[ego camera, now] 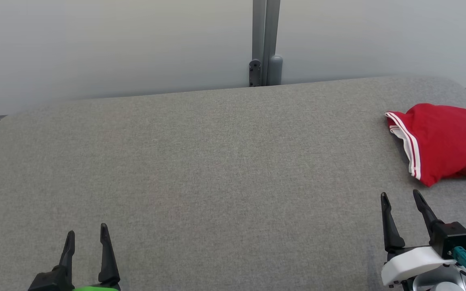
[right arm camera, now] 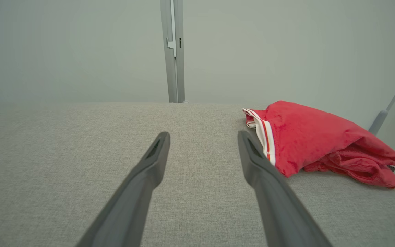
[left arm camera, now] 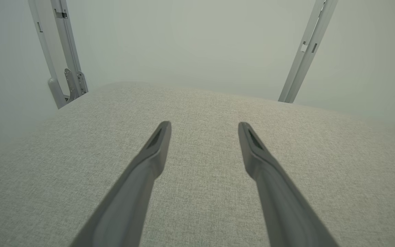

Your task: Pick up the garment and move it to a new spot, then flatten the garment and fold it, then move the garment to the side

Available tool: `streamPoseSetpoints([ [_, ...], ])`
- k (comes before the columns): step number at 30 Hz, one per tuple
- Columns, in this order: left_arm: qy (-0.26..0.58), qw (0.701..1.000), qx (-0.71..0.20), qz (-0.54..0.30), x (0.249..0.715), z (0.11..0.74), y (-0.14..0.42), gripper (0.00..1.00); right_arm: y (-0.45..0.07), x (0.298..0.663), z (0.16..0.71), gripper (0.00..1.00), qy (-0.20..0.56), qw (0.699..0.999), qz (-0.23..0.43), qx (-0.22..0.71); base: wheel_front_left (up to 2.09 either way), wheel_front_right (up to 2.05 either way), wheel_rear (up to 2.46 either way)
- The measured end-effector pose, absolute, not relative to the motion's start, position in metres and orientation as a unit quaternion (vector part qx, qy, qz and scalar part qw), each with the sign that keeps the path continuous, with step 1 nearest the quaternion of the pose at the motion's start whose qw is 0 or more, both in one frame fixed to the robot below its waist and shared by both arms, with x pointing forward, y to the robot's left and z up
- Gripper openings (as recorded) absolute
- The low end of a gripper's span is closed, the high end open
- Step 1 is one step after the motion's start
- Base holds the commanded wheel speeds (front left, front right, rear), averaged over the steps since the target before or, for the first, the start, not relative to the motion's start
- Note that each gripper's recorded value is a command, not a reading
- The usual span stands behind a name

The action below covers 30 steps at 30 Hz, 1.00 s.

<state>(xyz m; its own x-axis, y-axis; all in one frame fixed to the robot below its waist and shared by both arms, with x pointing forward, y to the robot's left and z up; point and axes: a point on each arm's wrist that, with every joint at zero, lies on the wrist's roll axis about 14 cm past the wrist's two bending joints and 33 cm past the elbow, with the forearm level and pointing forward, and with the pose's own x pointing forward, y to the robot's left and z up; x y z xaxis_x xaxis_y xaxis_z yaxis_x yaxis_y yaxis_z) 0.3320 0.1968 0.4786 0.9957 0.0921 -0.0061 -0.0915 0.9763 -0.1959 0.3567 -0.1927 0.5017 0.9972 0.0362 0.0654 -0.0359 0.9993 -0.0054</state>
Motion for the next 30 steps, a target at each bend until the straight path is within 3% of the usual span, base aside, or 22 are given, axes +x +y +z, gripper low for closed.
streamPoseSetpoints([
  [5, 0.002, 0.994, -0.101, 0.048, 0.33, 0.476, 0.198, 1.0, -0.189, 0.359, 0.503, 1.0, -0.034, 0.999, 0.023, -0.005, 0.0, 0.0, 0.0],
  [6, 0.003, 0.994, -0.103, 0.047, 0.329, 0.475, 0.198, 0.0, -0.189, 0.359, 0.503, 0.0, -0.034, 0.999, 0.024, -0.004, 0.0, 0.0, 0.0],
  [13, 0.044, 0.991, -0.113, 0.053, 0.32, 0.451, 0.196, 0.0, -0.187, 0.351, 0.476, 0.0, 0.011, 1.0, 0.019, 0.016, 0.0, 0.0, 0.0],
  [30, 0.057, 0.961, -0.259, 0.078, 0.329, 0.45, 0.203, 0.0, -0.198, 0.355, 0.474, 0.0, 0.023, 0.983, -0.02, 0.183, 0.0, 0.0, 0.0],
])
